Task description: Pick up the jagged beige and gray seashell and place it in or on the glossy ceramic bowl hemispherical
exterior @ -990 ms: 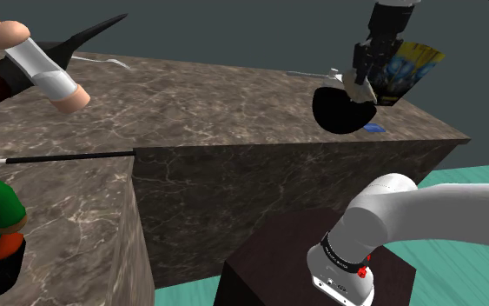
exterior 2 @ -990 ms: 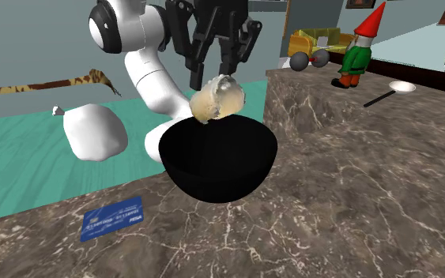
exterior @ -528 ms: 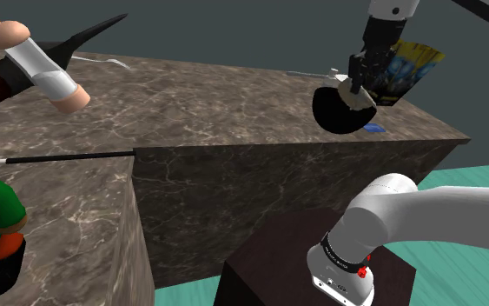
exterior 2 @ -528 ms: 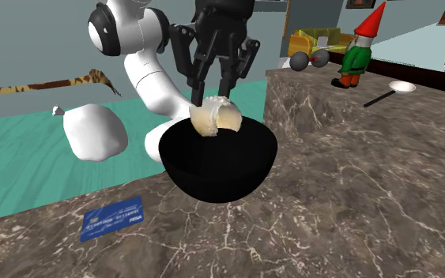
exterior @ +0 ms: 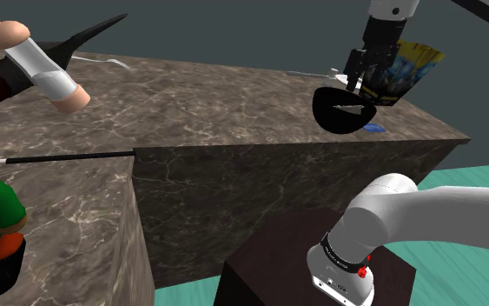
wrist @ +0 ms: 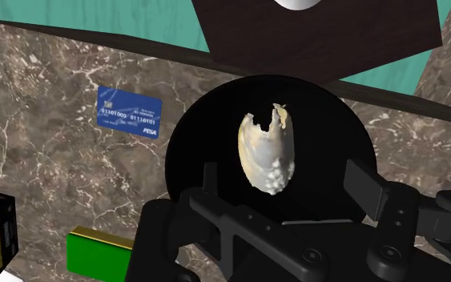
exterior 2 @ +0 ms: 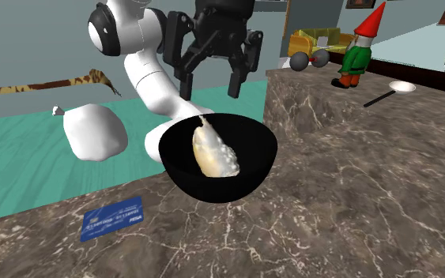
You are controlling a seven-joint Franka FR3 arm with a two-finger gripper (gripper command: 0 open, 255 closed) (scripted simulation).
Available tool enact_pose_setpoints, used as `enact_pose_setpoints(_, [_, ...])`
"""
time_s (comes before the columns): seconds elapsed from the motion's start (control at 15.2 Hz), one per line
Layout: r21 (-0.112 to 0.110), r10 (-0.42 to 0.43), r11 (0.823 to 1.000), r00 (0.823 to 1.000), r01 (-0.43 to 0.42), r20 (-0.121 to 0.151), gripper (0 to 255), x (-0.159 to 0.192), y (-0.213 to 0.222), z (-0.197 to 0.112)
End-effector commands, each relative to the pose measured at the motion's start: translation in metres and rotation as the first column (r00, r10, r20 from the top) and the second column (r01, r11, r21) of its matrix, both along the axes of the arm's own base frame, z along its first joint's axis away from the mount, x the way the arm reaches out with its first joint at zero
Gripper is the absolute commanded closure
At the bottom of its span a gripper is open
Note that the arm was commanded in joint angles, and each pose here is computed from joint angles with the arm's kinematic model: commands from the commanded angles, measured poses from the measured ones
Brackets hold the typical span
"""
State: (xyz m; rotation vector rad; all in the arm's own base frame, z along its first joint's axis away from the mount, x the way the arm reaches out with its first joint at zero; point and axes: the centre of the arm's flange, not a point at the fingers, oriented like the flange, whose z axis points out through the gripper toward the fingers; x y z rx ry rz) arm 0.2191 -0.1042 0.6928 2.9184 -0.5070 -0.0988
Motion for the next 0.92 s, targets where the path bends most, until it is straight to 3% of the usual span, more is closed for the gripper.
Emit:
enact_pose_setpoints(0.0, [0.0, 0.0, 1.0, 1.0, 0.0, 0.0, 0, 0.0, 0.0, 0.0])
enact_pose_setpoints(0.07, [0.0, 0.0, 1.0, 1.0, 0.0, 0.0, 0, 0.0, 0.0, 0.0])
enact_pose_setpoints(0.33, [0.0, 0.0, 1.0, 1.0, 0.0, 0.0, 0, 0.005, 0.008, 0.049])
enact_pose_setpoints(0.86, [0.0, 0.0, 1.0, 1.0, 0.0, 0.0, 0, 0.005, 0.008, 0.049])
